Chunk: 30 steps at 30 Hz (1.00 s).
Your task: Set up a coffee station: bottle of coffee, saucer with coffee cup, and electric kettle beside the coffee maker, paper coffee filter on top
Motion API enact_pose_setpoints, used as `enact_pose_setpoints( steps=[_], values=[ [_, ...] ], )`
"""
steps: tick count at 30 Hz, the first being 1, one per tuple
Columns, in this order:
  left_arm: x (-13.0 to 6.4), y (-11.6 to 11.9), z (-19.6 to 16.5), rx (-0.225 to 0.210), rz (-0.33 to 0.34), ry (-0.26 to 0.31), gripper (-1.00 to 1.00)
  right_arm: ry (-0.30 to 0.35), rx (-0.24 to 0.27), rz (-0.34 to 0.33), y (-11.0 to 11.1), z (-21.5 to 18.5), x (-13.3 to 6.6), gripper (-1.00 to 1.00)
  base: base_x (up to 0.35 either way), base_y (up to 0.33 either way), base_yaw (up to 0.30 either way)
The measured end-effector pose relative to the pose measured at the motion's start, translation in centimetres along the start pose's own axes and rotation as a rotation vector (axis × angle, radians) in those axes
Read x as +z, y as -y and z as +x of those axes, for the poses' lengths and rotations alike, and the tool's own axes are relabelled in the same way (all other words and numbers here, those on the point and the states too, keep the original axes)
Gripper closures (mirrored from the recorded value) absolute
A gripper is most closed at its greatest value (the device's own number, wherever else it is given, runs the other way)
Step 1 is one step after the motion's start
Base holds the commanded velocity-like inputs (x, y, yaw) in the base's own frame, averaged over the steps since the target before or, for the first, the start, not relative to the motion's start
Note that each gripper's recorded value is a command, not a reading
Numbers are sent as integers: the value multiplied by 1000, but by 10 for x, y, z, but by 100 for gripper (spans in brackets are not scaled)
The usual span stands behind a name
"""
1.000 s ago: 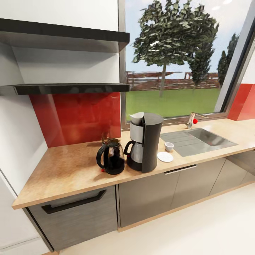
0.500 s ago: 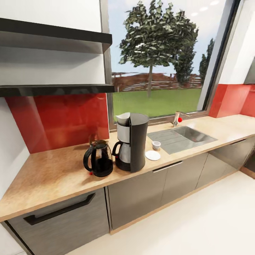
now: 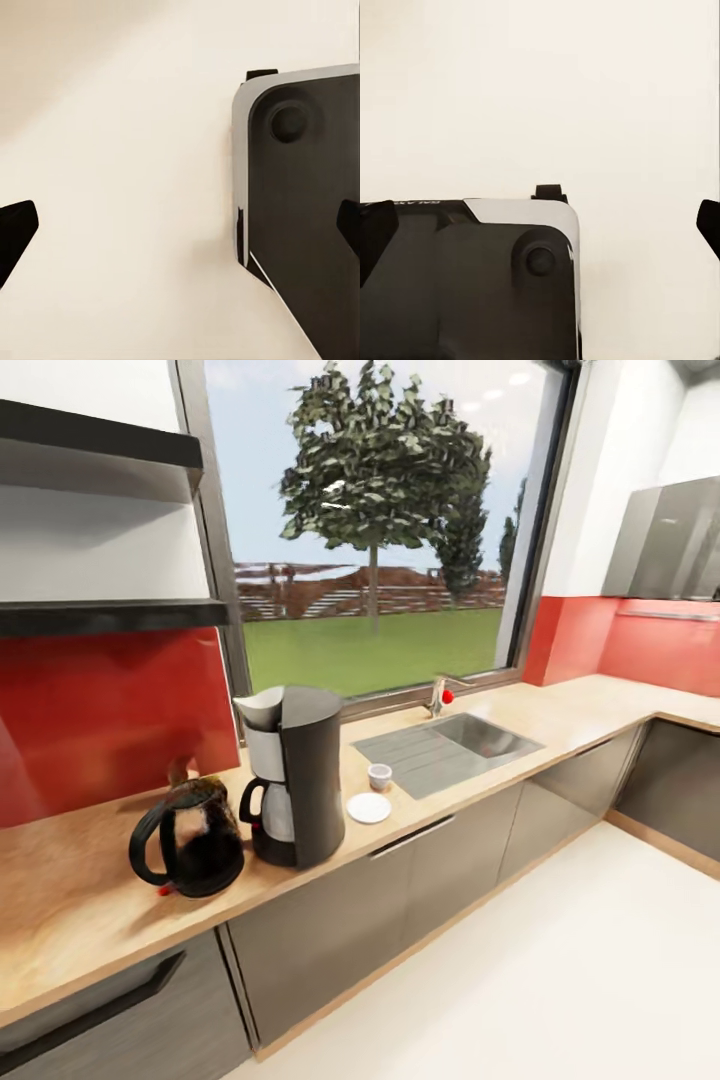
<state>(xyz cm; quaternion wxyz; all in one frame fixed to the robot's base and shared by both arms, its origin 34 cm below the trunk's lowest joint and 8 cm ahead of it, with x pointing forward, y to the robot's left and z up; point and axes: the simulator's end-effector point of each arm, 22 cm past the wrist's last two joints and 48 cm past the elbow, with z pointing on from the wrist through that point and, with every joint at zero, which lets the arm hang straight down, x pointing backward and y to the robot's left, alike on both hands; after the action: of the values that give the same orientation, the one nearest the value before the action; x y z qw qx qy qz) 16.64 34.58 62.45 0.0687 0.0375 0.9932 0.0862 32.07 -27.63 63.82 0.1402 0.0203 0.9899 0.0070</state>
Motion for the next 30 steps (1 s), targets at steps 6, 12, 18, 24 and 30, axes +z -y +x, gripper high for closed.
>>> enact_pose_setpoints(
  steps=[6,12,18,24,30],
  values=[
    [0,-1,0,2,-2,1,-100,0,0,1,0,0,0,-100,239,-197,-298],
    [0,-1,0,4,-1,-1,-100,1,0,2,1,0,0,-100,237,-197,-298],
    [0,-1,0,7,-1,-1,-100,1,1,4,1,0,0,-100,237,-197,-297],
    [0,-1,0,7,-1,0,-100,1,1,5,1,0,0,-100,234,-201,-297],
    [0,-1,0,4,-3,0,-100,1,0,7,2,0,0,-100,207,-223,-257]
  ],
)
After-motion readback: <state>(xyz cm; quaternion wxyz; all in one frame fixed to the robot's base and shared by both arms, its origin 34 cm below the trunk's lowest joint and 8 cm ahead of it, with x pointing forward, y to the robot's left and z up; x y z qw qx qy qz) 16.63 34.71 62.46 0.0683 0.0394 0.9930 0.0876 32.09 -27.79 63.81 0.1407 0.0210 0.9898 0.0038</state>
